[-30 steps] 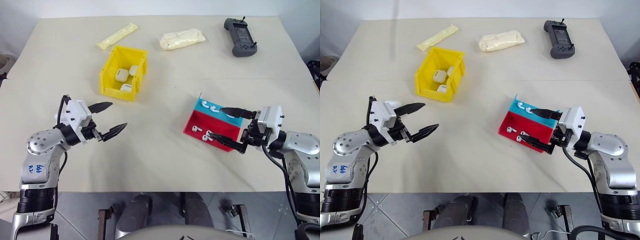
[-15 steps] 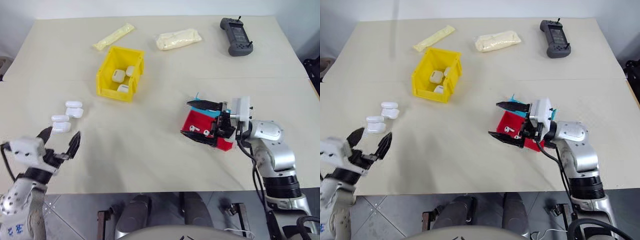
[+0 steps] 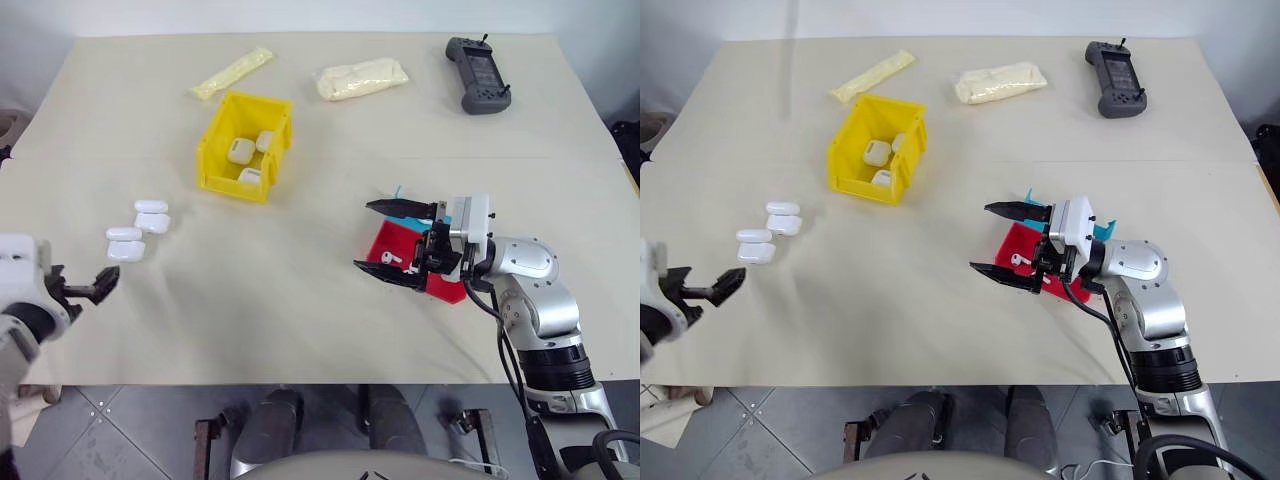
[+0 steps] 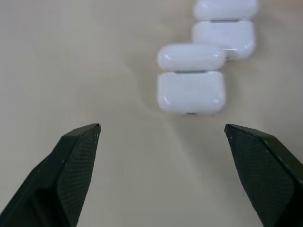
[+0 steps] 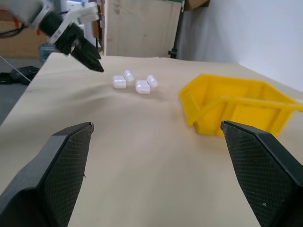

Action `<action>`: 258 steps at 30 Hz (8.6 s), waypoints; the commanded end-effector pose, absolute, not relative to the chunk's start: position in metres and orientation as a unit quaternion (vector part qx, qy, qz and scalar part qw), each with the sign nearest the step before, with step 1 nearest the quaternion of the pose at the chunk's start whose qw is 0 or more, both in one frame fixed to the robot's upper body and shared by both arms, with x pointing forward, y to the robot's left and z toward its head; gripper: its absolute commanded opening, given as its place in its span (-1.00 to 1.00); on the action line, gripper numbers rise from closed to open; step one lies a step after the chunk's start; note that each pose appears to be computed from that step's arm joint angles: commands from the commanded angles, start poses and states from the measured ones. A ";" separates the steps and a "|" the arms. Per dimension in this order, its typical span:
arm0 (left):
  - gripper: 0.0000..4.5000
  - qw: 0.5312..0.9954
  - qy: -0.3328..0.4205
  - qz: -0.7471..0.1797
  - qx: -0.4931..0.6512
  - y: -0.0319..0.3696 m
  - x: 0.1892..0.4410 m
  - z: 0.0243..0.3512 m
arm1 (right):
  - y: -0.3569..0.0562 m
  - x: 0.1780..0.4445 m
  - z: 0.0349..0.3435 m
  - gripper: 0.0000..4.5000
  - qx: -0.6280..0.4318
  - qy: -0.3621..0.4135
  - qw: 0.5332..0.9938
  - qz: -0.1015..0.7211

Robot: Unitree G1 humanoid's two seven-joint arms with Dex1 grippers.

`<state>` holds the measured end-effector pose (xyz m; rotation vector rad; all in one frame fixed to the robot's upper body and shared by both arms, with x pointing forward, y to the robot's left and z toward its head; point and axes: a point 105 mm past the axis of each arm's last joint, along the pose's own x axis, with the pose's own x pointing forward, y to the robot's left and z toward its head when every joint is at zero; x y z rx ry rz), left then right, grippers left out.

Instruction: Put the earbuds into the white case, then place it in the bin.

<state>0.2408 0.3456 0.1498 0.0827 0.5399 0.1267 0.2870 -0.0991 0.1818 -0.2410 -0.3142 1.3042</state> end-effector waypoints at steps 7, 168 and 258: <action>0.98 0.922 0.385 0.032 -0.018 0.340 0.269 0.154 | -0.091 0.283 0.185 1.00 -0.114 -0.167 0.775 0.599; 0.24 0.690 -0.213 -0.691 -0.034 0.049 0.244 0.177 | -0.137 0.274 0.145 -0.71 -0.367 0.282 0.763 0.452; 0.24 0.666 -0.225 -0.710 -0.037 0.051 0.260 0.186 | -0.072 0.242 0.192 0.10 0.035 -0.146 0.810 0.567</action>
